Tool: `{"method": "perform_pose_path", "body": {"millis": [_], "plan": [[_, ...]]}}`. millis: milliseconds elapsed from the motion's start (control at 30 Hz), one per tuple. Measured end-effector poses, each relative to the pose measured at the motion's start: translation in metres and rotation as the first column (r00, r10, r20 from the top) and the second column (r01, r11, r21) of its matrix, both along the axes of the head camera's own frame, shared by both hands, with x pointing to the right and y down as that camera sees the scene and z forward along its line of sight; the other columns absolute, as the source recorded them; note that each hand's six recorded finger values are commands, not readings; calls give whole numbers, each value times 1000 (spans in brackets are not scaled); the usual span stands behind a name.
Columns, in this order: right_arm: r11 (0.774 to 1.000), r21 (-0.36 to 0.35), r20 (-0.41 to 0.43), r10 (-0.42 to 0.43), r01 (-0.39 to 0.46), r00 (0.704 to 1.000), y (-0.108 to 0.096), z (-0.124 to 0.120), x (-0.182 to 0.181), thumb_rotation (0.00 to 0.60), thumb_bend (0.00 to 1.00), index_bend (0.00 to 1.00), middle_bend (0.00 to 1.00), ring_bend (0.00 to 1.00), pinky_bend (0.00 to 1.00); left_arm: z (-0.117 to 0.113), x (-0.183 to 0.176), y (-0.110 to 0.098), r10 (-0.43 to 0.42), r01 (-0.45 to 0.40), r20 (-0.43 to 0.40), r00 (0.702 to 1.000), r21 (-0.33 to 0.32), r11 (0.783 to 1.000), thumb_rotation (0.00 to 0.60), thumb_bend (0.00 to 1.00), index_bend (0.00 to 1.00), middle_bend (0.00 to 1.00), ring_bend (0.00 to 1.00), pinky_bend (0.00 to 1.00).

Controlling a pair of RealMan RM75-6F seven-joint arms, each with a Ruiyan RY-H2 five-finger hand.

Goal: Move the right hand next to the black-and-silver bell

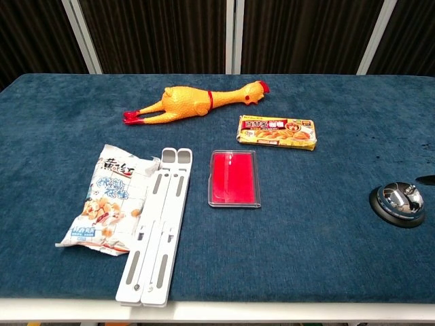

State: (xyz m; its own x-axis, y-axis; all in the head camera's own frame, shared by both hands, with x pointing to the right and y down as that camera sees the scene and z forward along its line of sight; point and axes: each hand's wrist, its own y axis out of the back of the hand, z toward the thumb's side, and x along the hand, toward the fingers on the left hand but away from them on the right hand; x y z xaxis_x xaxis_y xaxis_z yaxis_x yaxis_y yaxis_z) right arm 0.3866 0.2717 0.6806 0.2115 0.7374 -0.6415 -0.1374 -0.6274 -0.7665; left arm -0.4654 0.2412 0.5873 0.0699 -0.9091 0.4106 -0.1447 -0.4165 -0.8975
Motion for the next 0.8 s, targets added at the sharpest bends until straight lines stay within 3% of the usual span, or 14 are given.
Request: {"method": "perform_pose_path", "body": {"millis": [267,533,800], "plan": [[999,-44,-11,8,-8,1000,5,9,1,600,1000,0,868,805,706,2,-1,1,-2,2,2,1000,-4,1000,600,117,111,33,0,138],[1000,27,15,11,-11,1000,-6,-5,-2,600,1000,0,868,805,706,1,0,1,0,0,-2,1000,0,1000,600,116,111,33,0,138],[1000,-27,-4,4,-4,1000,2,6,-1,600,1000,0,868,805,706,1,-2,2,-4,4,1,1000,-3,1000,600,117,111,33,0,138]]}}
